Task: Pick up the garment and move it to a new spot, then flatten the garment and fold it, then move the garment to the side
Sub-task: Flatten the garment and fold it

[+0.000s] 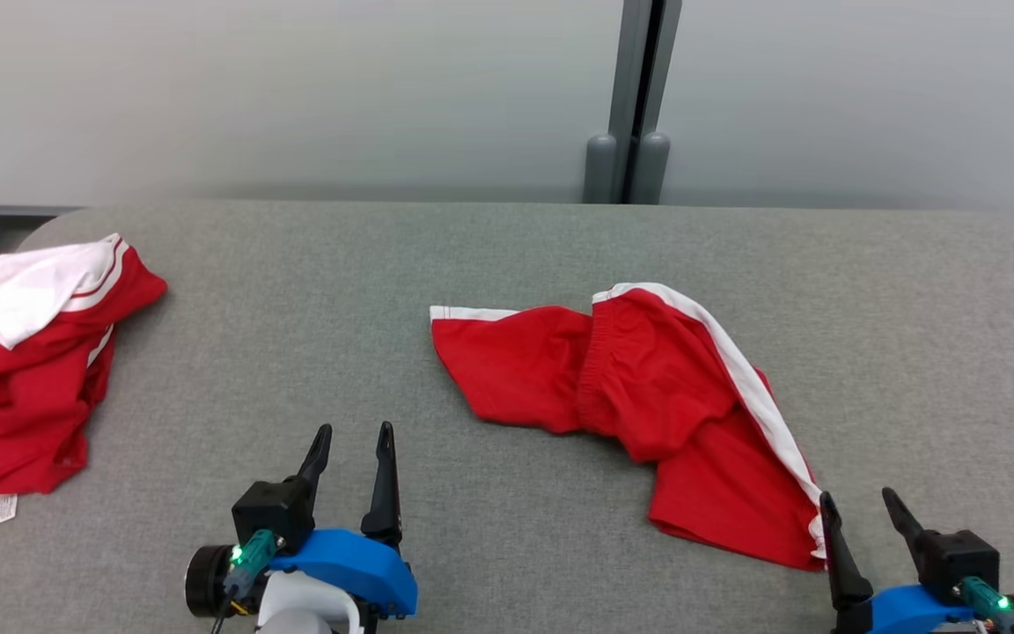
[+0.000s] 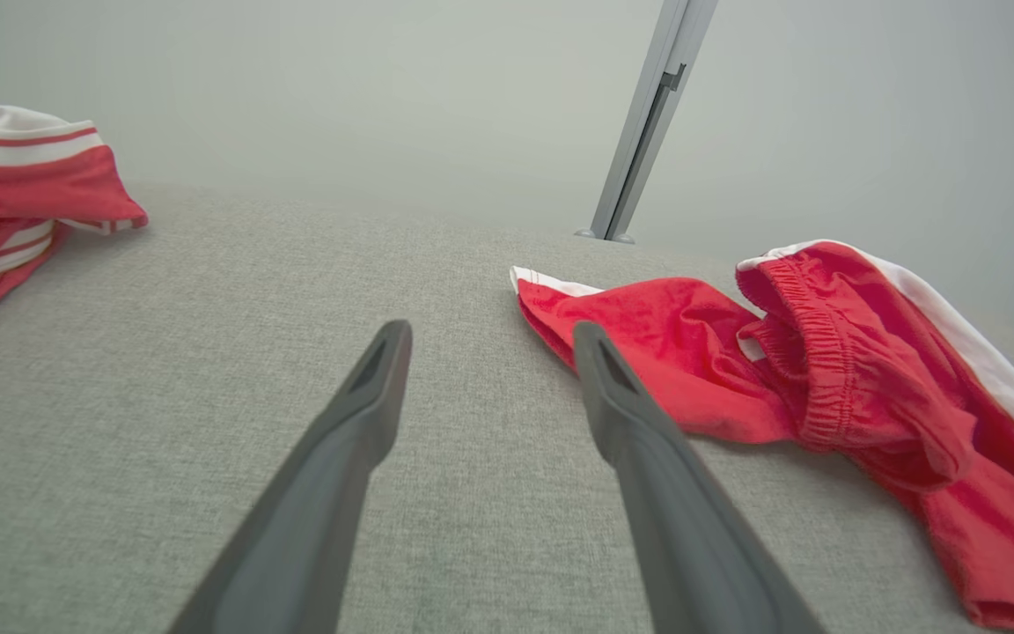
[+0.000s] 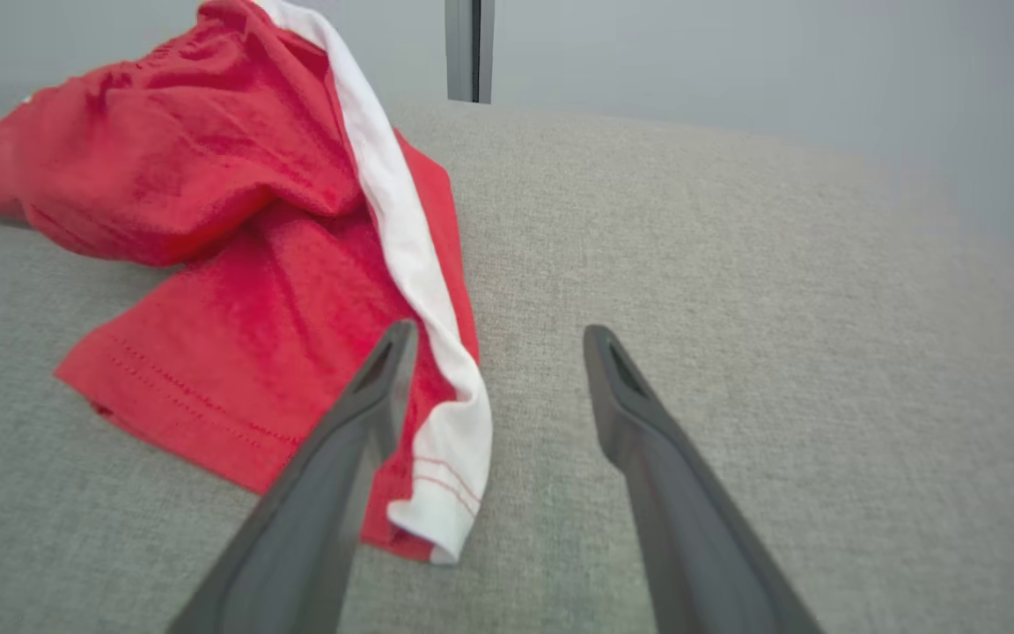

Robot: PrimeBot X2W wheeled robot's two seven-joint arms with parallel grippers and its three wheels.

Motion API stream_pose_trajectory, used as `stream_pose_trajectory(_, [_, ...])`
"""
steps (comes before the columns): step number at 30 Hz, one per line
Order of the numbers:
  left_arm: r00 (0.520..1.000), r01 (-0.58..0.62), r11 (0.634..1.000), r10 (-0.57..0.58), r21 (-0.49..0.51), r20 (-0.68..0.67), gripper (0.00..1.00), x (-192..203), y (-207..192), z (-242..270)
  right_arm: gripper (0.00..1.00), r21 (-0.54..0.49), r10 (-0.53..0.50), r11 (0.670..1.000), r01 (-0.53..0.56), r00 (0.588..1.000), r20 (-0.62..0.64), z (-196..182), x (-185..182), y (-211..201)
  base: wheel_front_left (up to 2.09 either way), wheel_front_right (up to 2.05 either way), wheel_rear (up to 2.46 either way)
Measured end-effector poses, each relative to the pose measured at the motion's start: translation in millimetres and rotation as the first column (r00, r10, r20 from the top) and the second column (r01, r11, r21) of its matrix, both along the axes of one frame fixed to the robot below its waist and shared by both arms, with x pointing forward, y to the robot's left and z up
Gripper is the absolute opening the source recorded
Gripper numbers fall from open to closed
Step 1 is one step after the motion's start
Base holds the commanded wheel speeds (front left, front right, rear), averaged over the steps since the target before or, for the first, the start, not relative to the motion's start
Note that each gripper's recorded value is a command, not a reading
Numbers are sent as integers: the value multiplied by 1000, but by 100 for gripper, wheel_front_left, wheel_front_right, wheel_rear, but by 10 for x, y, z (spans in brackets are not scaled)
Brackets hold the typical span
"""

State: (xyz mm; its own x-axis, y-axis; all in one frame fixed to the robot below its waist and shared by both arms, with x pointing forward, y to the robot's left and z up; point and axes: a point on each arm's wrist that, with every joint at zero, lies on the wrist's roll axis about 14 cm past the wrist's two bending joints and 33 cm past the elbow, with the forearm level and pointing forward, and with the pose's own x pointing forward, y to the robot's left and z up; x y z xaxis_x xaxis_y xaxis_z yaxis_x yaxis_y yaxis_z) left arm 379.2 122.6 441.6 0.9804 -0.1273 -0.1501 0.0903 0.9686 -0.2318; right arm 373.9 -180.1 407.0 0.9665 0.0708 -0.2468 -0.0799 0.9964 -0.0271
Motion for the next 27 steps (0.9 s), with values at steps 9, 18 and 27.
stream_pose_trajectory(9, [996,90,996,-90,2,23,100,81,-264,84,100,45,-72,997,66,985,158,477,24,-191,0,0,0])
stream_pose_trajectory(18, [923,382,922,-379,55,-58,100,662,-997,205,100,94,-116,991,98,970,213,642,150,-291,0,0,0])
stream_pose_trajectory(27, [821,511,859,-492,-11,-288,100,1012,-1494,-193,100,94,-191,980,176,963,188,553,141,-550,0,0,0])
